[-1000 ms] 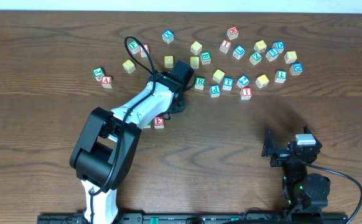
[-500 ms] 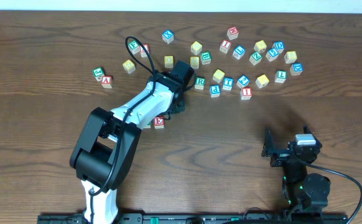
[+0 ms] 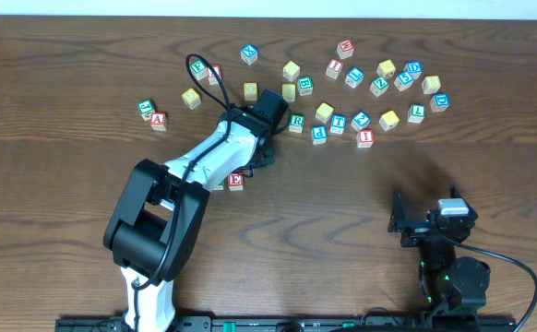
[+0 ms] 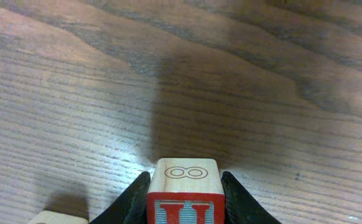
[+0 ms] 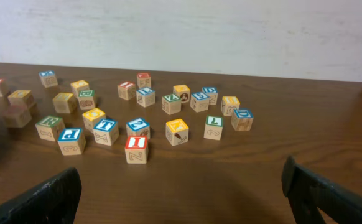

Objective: Spell out NEURIPS

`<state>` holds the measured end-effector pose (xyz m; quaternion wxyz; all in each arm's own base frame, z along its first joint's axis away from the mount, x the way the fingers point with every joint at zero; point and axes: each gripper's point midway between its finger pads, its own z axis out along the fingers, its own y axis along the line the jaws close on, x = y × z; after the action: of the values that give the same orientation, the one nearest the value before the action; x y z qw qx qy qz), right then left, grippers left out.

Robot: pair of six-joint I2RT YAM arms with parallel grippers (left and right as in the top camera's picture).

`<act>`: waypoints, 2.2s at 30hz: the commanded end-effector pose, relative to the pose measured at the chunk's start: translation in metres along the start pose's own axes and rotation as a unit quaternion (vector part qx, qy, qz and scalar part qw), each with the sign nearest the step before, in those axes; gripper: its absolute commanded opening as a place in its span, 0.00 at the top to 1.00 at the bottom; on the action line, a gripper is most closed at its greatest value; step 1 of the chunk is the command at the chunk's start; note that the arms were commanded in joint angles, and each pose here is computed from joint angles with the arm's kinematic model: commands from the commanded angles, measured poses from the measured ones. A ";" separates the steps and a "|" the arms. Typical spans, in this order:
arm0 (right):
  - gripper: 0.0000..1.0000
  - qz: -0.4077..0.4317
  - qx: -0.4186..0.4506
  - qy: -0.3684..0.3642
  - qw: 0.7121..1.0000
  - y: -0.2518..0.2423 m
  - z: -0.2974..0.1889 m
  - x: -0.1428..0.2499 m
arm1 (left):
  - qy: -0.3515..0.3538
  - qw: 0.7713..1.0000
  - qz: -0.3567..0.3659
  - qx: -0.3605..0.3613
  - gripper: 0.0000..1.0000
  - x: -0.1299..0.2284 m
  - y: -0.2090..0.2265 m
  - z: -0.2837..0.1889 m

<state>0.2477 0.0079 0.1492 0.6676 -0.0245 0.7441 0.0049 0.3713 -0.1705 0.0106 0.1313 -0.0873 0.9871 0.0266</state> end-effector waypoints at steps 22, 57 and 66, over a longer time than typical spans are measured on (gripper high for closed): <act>0.01 0.009 0.002 0.001 1.000 -0.001 0.000 0.001 | -0.022 0.996 0.040 0.077 0.75 0.016 -0.009 -0.107; 0.01 0.009 0.002 0.001 1.000 -0.001 0.000 0.001 | -0.083 0.992 0.087 0.037 0.75 0.052 -0.027 -0.071; 0.01 0.009 0.002 0.001 1.000 -0.001 0.000 0.001 | -0.083 0.995 0.054 0.031 0.76 0.047 -0.011 -0.056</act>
<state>0.2477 0.0079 0.1492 0.6676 -0.0245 0.7441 0.0049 0.3095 -0.2031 0.0500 0.2036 -0.0067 0.9790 0.0036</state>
